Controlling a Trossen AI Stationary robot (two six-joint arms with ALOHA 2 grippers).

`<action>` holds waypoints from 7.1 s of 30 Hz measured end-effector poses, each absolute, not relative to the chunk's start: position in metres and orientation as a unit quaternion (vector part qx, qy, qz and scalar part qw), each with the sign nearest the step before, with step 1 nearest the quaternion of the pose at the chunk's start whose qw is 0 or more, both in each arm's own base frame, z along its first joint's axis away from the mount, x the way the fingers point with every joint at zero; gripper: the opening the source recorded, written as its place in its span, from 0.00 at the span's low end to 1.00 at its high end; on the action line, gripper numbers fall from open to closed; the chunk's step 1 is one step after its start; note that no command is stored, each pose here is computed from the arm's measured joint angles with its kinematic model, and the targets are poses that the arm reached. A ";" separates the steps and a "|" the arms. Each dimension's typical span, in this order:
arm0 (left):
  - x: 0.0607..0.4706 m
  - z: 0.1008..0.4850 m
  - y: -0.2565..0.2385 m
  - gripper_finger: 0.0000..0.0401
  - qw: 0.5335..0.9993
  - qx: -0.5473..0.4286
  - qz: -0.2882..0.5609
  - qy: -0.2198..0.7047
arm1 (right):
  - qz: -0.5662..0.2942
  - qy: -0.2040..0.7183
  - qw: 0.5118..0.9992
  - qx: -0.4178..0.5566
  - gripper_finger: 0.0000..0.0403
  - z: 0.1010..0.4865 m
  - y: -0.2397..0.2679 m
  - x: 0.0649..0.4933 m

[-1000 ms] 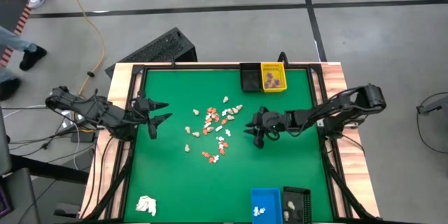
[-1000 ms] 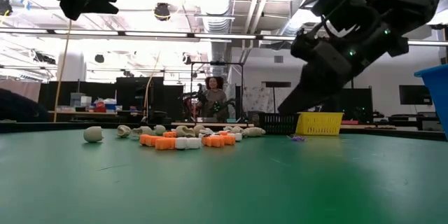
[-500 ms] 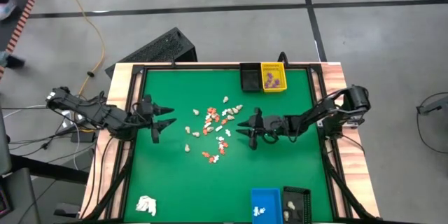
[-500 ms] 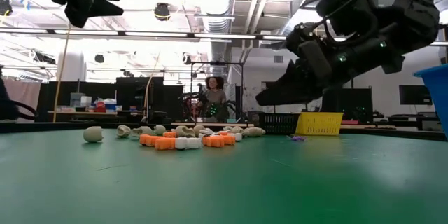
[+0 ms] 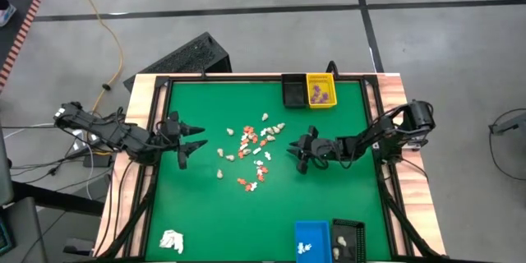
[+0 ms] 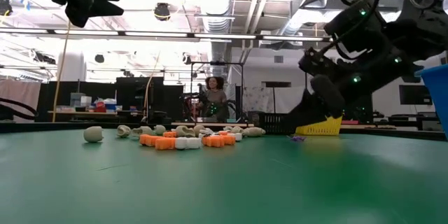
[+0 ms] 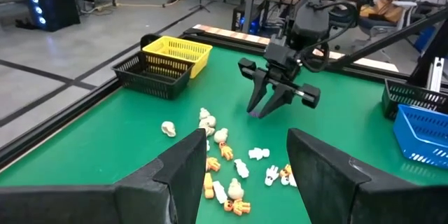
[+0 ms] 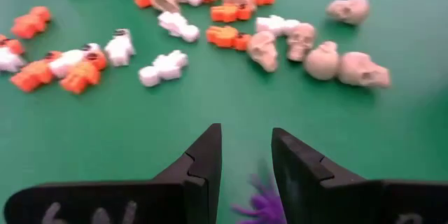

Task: Sort Halloween decoration
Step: Put the violet spider toy into the yellow basket, then put the white skeleton toy into the blue basket

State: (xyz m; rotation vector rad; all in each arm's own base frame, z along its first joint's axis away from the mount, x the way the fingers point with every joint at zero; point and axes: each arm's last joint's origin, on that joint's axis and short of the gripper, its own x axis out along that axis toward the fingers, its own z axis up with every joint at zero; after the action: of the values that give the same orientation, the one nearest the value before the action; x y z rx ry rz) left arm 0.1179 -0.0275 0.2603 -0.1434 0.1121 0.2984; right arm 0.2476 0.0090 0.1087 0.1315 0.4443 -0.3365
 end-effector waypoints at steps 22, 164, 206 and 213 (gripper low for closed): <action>0.118 0.260 -0.027 0.47 0.983 -0.068 0.164 0.056 | -0.241 0.265 0.929 0.091 0.27 0.086 0.004 0.219; 0.118 0.259 -0.028 0.47 0.981 -0.130 0.135 0.058 | -0.287 0.160 0.937 0.121 0.03 0.141 0.060 0.348; 0.118 0.258 -0.028 0.47 0.979 -0.139 0.141 0.058 | -0.408 0.211 0.863 0.212 0.46 0.224 -0.149 0.263; 0.118 0.258 -0.028 0.47 0.980 -0.131 0.140 0.062 | -0.283 0.210 0.923 0.157 0.42 0.274 -0.099 0.242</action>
State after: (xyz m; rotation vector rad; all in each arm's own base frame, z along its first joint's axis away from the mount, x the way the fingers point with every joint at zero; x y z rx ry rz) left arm 0.1177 -0.0281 0.2578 -0.2629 0.1242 0.2823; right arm 0.2415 -0.0990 0.2741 0.3217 0.4314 -0.5811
